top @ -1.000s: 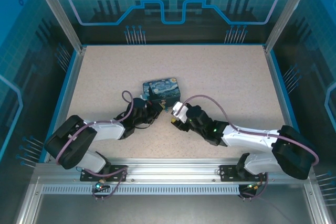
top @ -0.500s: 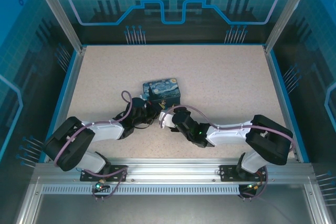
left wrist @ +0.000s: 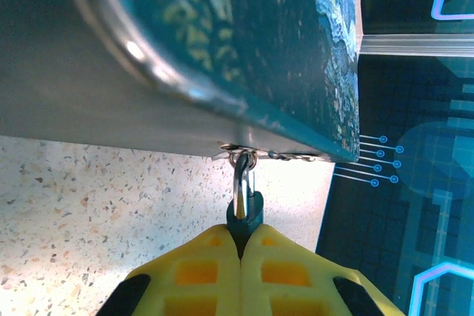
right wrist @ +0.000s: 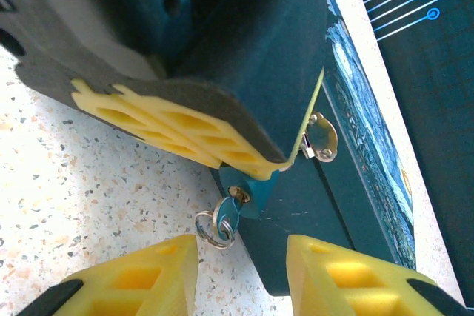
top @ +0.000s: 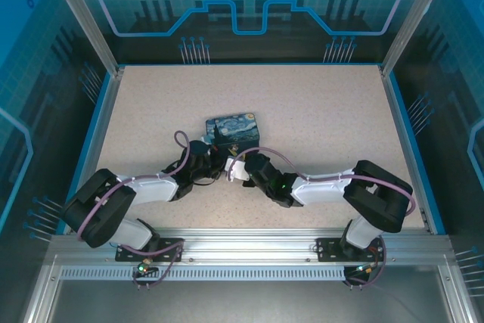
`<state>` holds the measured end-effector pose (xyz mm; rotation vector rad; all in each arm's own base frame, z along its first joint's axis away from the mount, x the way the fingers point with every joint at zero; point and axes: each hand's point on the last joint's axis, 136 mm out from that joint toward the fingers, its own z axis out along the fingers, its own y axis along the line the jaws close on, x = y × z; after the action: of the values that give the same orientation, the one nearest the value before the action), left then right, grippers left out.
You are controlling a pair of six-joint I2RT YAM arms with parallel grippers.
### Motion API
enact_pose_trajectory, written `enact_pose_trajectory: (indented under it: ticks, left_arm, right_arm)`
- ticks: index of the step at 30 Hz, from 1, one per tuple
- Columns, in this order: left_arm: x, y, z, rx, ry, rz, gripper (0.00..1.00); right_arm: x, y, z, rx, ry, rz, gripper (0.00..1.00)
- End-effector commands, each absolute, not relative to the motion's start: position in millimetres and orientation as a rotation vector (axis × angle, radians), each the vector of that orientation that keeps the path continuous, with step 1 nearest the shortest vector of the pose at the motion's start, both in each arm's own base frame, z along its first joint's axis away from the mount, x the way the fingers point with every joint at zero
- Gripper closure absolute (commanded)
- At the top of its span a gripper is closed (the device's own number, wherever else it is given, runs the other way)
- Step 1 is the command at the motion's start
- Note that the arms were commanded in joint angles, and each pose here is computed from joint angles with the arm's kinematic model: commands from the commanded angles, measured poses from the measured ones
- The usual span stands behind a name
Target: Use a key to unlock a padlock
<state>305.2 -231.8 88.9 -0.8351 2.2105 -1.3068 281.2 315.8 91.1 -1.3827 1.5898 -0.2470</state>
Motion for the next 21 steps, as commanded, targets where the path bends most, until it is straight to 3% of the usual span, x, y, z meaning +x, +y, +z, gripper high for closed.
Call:
enact_pose_trajectory:
  ticks: [1, 21]
  left_arm:
    - [313.5, -238.2, 118.4, -0.803, 2.137, -1.389, 1.00]
    - [313.6, -240.8, 124.0, -0.821, 2.118, -1.435, 1.00]
  right_arm:
    - [288.3, 324.8, 102.2, -1.330, 1.588, -0.201, 0.65]
    - [298.1, 333.9, 103.8, -1.248, 1.602, -0.136, 0.79]
